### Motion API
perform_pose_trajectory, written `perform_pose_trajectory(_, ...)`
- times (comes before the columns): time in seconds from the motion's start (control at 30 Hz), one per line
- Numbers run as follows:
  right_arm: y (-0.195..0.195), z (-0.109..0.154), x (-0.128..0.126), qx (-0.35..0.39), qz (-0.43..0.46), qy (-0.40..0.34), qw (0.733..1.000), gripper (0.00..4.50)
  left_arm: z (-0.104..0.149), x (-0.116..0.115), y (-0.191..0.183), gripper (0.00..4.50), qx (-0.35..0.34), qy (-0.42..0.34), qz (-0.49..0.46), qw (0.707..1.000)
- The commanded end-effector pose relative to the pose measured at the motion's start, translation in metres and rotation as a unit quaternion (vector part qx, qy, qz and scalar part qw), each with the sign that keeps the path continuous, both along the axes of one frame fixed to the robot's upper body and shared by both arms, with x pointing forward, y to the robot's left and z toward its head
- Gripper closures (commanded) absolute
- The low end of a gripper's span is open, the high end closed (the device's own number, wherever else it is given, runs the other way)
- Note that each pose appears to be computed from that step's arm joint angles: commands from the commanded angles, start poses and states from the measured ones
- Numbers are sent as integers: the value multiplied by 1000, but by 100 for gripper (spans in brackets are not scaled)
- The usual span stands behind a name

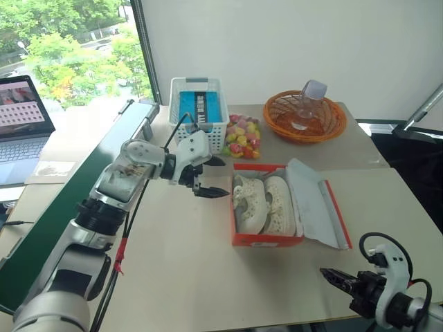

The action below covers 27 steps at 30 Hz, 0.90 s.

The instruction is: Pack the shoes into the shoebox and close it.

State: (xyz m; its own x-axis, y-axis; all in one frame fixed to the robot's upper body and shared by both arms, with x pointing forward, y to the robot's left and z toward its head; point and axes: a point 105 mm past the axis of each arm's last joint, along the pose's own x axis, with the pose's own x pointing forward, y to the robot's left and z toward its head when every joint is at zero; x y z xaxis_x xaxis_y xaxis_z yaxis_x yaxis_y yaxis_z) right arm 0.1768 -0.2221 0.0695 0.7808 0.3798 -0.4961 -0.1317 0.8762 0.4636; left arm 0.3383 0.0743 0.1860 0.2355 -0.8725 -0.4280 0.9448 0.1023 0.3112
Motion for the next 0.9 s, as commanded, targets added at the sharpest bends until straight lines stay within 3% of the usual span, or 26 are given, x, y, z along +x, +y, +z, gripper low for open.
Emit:
perform_pose_trajectory(0.03, -16, -9, 26, -19, -50, -46, 998, 450, 19, -6, 1, 15, 1, -42, -5, 999)
perform_pose_trajectory(0.2, -36, -17, 57, 26, -113, -85, 990, 450, 30, -7, 5, 15, 1, -52, 1, 999)
perform_pose_trajectory(0.43, -40, -32, 70, 52, -144, -89, 984, 450, 36, -6, 10, 15, 9, -61, 7, 998)
perform_pose_trajectory(0.53, -47, -32, 82, 89, -193, -130, 969, 450, 38, -5, 12, 15, 10, -62, 9, 998)
perform_pose_trajectory(0.63, -61, -34, 90, 71, -239, -162, 955, 450, 37, -5, 13, 15, 14, -62, 8, 998)
perform_pose_trajectory(0.73, -79, -20, 98, 41, -275, -220, 935, 450, 38, -2, 13, 15, 16, -63, 9, 998)
perform_pose_trajectory(0.9, -83, 32, 98, 66, -247, -315, 914, 450, 37, 0, 17, 15, 23, -66, 12, 998)
